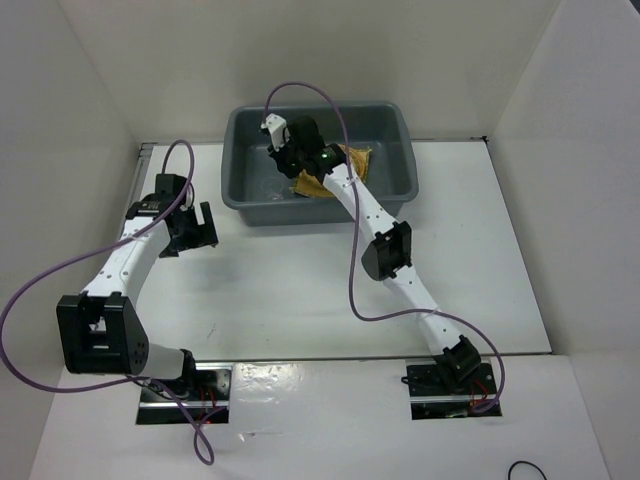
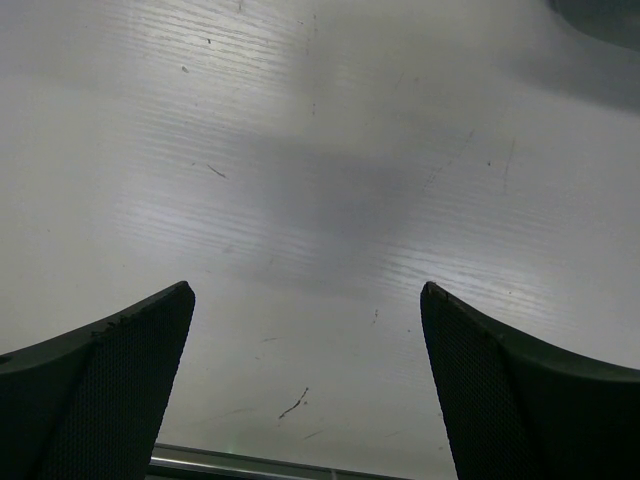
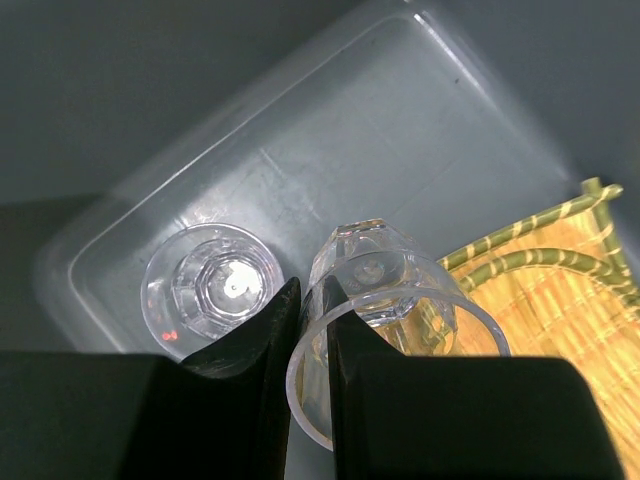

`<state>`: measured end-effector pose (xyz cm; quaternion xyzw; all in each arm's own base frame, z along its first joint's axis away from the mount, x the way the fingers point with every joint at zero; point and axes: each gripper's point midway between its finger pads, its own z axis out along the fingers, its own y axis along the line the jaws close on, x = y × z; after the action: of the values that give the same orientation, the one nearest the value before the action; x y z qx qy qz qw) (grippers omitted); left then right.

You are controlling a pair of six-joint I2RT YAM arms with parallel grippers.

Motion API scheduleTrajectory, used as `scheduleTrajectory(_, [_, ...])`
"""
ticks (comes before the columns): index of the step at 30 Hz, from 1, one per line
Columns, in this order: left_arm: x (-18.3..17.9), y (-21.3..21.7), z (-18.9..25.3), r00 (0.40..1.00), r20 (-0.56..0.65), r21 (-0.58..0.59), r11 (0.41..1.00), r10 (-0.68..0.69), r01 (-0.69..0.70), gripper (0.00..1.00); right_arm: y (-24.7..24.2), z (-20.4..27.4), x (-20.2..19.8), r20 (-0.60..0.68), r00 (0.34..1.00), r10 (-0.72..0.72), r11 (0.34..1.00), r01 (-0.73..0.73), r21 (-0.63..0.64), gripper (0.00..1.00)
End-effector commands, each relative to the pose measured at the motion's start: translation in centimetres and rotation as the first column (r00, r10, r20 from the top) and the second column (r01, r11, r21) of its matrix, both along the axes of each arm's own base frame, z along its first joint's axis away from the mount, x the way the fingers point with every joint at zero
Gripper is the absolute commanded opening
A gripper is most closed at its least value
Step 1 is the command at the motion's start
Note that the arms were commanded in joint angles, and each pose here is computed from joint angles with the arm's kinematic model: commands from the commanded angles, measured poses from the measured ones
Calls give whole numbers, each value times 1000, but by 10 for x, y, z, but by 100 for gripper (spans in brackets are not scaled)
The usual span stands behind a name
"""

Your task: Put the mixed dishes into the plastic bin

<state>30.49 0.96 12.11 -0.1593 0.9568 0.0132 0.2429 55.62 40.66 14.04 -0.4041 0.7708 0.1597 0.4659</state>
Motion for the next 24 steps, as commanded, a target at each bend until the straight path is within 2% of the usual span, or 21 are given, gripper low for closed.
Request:
scheduleTrajectory(1, [8,-1,9,999,40,-7,1000,-24,25,100,16,21,6,80,997,14,998,-19,60,8])
scheduleTrajectory(5, [8,1,6,999,31,0,1000,-20,20,100,15,-5,8,48,999,8,999,-9,33,10])
scheduleTrajectory(8, [8,1,4,1000,21,0,1000,-20,20,100,15,-22,8,28,1000,8,1000,-9,19,16])
scheduleTrajectory(17, [8,3,3,1000,12,8,1000,-16,16,100,8,-38,16,22,1000,-18,1000,18,3,17])
scheduleTrajectory(24, [8,2,3,1000,13,3,1000,-8,7,100,2,-37,25,42,998,-43,999,43,7,31])
